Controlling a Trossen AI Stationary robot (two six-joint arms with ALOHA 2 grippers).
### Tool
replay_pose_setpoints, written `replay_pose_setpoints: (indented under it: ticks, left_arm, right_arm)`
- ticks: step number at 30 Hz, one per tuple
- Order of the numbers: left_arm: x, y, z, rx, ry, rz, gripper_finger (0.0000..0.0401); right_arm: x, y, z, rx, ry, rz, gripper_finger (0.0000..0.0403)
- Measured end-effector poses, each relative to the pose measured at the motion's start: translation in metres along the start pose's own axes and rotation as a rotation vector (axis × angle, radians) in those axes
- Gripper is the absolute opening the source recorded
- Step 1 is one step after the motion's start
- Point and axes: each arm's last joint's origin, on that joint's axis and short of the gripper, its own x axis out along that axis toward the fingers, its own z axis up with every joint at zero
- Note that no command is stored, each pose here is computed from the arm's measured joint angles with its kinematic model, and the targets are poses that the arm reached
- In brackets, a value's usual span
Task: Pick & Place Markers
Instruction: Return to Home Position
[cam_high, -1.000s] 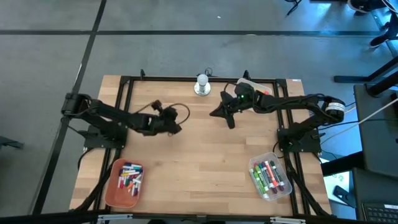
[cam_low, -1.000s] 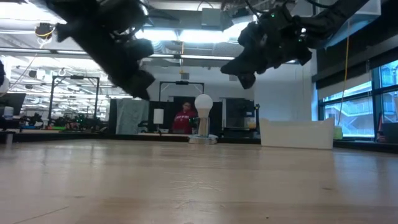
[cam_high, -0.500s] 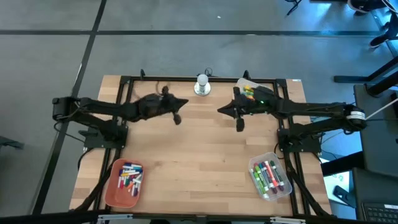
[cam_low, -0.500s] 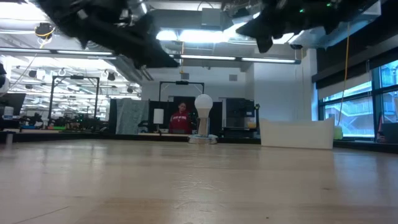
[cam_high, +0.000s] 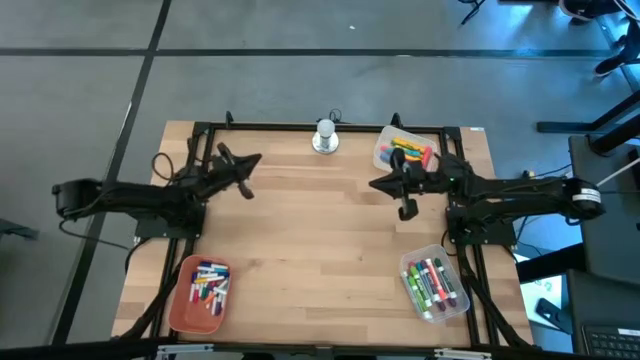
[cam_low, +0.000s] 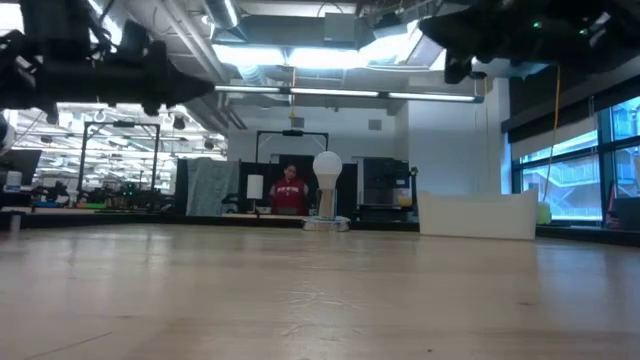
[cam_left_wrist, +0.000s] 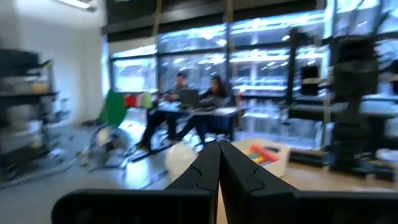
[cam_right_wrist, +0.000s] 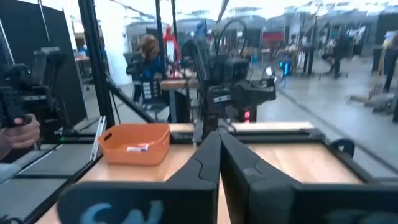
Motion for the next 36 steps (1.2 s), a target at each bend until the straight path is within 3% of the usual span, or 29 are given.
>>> replay_pose_setpoints:
  ticks: [3, 10, 16, 22, 29, 36]
  left_arm:
    - [-0.003, 0.000, 0.007, -0.002, -0.024, -0.049, 0.0003]
    - [-0.013, 0.004, 0.004, 0.017, 0.070, 0.002, 0.0003]
    - [-0.018, 0.004, 0.002, -0.005, 0.114, -0.013, 0.0002]
    - [-0.021, 0.003, 0.012, -0.062, 0.032, -0.087, 0.0002]
    - [-0.028, -0.002, 0.017, -0.077, 0.011, -0.202, 0.0002]
    - [-0.037, -0.003, 0.019, -0.013, -0.001, -0.219, 0.0004]
  right_arm:
    - [-0.009, 0.002, 0.002, -0.032, -0.023, -0.013, 0.0010]
    - [-0.035, 0.010, -0.007, -0.063, -0.067, -0.012, 0.0010]
    - [-0.053, 0.012, -0.022, -0.047, -0.086, -0.077, 0.0010]
    - [-0.063, 0.013, -0.041, -0.046, 0.002, -0.108, 0.0010]
    - [-0.073, 0.015, -0.054, 0.013, -0.002, -0.125, 0.0010]
    - [-0.080, 0.017, -0.066, 0.089, 0.013, -0.093, 0.0010]
